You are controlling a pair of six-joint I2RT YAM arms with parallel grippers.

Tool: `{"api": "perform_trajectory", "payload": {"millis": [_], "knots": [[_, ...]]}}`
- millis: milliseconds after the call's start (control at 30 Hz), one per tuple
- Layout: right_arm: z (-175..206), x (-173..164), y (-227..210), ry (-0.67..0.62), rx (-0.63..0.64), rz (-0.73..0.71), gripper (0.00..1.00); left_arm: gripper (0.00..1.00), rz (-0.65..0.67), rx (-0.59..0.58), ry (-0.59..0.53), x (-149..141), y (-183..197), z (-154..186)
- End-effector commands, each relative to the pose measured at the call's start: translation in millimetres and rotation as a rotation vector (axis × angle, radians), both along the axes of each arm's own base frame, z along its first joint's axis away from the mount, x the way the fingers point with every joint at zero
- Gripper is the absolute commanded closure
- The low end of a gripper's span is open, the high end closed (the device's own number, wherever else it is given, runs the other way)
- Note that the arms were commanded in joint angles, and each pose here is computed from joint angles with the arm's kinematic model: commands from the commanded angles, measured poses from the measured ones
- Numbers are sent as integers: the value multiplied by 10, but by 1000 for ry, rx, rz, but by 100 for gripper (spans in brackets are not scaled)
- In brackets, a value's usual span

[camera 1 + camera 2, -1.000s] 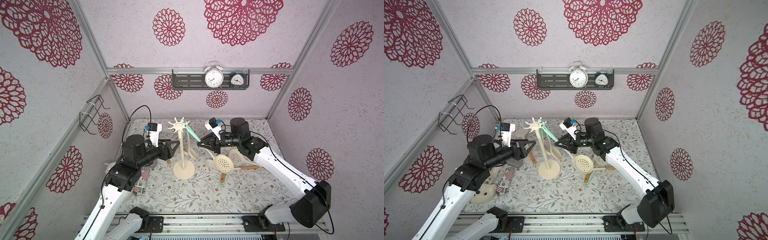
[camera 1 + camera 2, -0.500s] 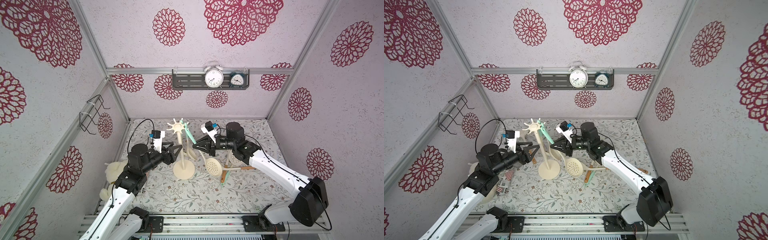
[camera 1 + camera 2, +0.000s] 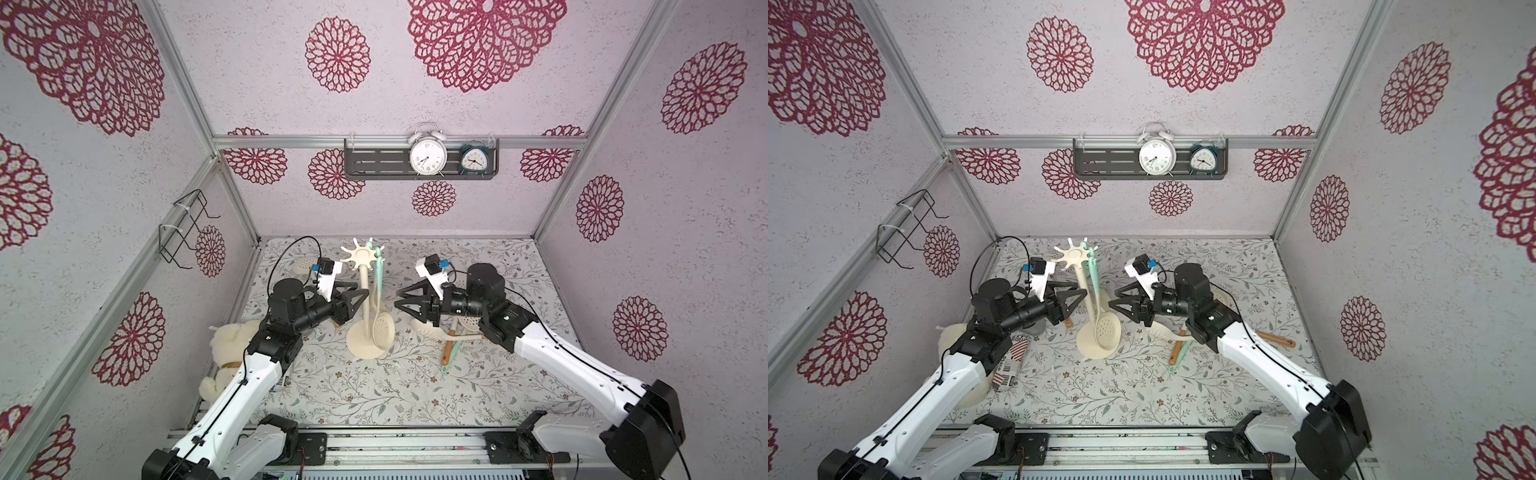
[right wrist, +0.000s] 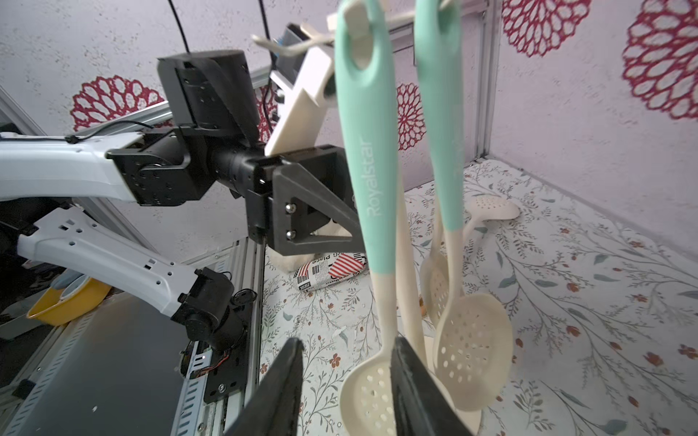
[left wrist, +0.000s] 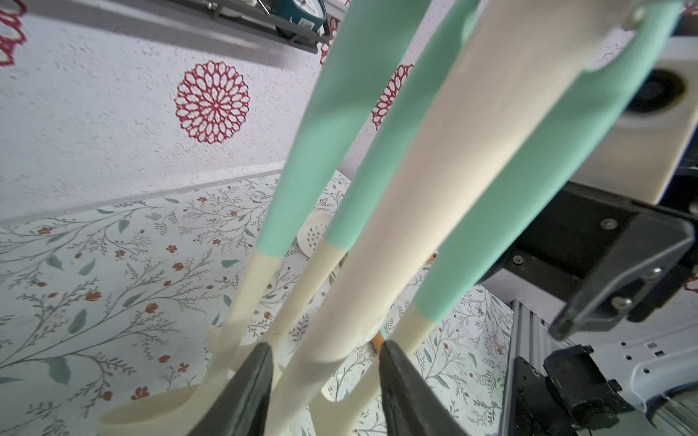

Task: Hang the skimmer on the kitchen utensil rack
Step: Adjust the rack at the center of the board.

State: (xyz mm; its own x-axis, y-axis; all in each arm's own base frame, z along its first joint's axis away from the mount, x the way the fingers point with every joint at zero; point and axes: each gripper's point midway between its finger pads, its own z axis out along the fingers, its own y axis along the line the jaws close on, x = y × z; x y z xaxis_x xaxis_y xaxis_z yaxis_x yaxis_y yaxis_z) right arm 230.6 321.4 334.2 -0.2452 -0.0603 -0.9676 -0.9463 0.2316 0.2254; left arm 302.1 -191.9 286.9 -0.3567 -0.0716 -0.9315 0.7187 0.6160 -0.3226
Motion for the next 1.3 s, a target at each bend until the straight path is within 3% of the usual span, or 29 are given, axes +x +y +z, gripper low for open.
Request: {"api": "perform_trajectory", "payload": {"millis": [0,133,433,633,800,1100,1267], "knots": [[308,-13,-201,-80,78,-113,59,51,-87,-1,-86,-46,-79,135],[239,-82,-341,-71,62,-151,59,53,-66,11,-80,49,-50,79],[42,-151,-635,-43,9,-263,59,60,-159,-37,-21,94,-195,-105],[-350,70,-1029,114,-47,-546,58,70,-103,-46,-26,120,-143,-138],[-644,34,-1155,214,-53,-598,56,78,-79,-30,-30,130,-178,-202],[-847,11,-1232,285,-93,-634,57,100,44,66,-182,256,-244,-34],[-917,74,-1302,290,-109,-684,57,100,84,54,-264,425,-253,159]]}}
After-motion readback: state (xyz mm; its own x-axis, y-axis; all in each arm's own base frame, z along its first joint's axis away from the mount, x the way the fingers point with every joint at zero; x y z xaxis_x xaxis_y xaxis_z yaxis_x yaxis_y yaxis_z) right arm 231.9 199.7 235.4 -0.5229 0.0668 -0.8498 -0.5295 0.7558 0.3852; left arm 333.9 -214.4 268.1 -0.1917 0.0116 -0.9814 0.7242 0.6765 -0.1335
